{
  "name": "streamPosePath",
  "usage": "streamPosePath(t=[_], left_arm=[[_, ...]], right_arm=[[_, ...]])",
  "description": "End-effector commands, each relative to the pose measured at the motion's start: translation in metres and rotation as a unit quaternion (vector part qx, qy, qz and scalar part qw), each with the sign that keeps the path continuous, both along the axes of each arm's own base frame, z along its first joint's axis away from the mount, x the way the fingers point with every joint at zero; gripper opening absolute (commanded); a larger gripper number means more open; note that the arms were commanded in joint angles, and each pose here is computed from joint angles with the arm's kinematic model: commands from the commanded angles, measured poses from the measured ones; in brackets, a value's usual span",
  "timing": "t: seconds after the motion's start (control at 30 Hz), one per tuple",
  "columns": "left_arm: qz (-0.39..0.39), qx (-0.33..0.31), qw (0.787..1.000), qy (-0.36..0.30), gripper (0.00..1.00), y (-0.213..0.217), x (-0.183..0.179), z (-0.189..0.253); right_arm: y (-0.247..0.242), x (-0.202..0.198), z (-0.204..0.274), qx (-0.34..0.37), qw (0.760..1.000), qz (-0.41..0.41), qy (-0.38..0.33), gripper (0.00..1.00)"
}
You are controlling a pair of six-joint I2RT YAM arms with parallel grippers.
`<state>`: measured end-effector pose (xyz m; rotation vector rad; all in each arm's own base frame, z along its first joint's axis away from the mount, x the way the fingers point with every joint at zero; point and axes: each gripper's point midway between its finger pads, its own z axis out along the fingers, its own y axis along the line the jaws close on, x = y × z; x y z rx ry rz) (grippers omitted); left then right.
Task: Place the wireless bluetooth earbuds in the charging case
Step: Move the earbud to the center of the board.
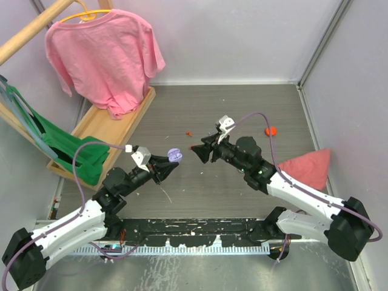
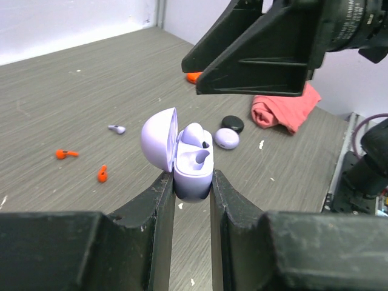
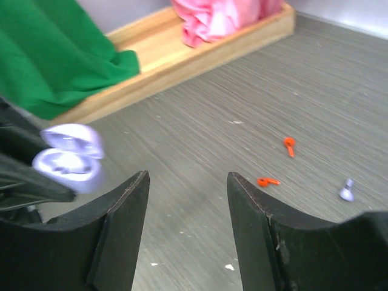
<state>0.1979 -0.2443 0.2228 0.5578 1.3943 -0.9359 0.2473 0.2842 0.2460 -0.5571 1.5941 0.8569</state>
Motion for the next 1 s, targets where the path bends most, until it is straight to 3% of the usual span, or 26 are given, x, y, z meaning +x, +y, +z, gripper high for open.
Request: streamPosePath(t=[0.0,0.4,0.73,0.97], left_arm=[[0.057,0.021,0.998,-0.013,0.0,0.017,0.013,0.0],[0.1,0.053,0.994,-0.005,0.0,0.033,0.02,-0.023],[0.121,0.057,0.991,-0.007,0.0,0.043,0.02,-0.023],[0.124,0.062,0.99,-0.005,0.0,0.043,0.022,-0.026]], right_arm=[[-0.019,0.036,-0.024,-0.049,0.996,-0.064,0.043,0.6],[-0.065,0.118,-0.109,-0.11,0.965,-0.191,0.143,0.54],[-0.065,0.179,-0.16,-0.148,0.948,-0.224,0.172,0.42],[-0.055,0.203,-0.175,-0.169,0.945,-0.223,0.173,0.39]])
